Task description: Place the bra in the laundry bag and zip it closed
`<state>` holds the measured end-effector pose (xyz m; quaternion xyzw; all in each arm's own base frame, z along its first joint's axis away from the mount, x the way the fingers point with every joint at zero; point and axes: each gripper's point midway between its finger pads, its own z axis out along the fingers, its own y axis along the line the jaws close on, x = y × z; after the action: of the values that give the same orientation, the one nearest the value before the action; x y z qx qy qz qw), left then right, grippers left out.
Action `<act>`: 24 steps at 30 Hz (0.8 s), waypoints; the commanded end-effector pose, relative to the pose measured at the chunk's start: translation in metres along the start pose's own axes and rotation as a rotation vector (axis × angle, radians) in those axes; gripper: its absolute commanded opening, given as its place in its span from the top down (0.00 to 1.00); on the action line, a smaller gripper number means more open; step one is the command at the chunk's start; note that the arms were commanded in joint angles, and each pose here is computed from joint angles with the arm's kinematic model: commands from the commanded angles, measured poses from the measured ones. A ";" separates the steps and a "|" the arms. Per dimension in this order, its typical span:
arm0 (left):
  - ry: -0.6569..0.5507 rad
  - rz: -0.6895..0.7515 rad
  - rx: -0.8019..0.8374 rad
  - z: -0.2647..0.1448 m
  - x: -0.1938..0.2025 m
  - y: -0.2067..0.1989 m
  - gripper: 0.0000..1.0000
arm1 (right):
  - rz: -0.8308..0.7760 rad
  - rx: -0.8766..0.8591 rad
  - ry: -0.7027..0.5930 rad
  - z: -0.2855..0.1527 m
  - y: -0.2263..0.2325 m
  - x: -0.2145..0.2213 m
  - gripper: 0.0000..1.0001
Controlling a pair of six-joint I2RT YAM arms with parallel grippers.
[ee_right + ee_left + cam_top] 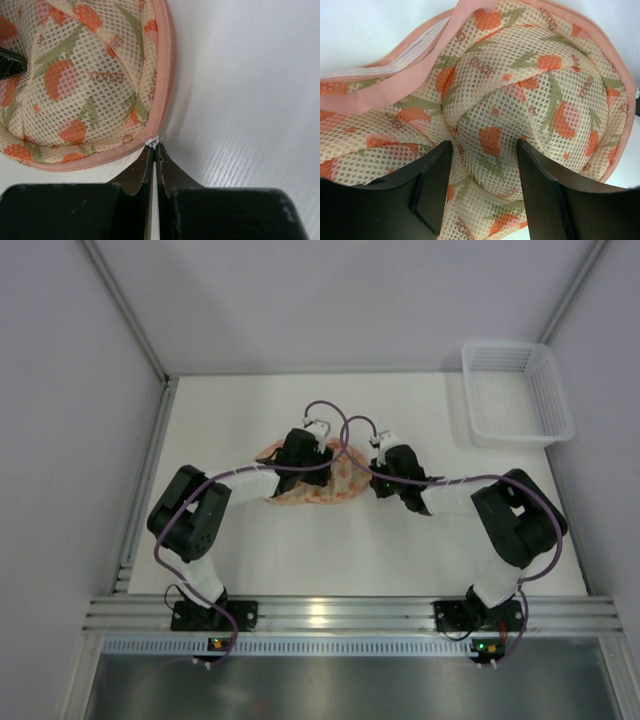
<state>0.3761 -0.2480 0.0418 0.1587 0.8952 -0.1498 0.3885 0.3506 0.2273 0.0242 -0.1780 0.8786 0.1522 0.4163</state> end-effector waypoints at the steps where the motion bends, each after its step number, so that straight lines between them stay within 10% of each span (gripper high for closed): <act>1: 0.094 0.132 0.114 -0.003 0.021 -0.006 0.41 | 0.039 0.030 -0.037 -0.014 -0.011 -0.013 1.00; 13: 0.093 0.251 0.479 0.004 -0.010 -0.025 0.41 | 0.168 -0.008 -0.098 -0.036 0.045 0.017 1.00; 24: -0.001 -0.064 0.158 -0.043 -0.071 0.006 0.36 | 0.249 -0.029 -0.070 -0.024 0.091 0.019 1.00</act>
<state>0.4004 -0.2523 0.0690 0.2540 0.8814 -0.2331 0.3229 0.2731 0.2801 0.0222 -0.1052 0.8831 0.2037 0.4094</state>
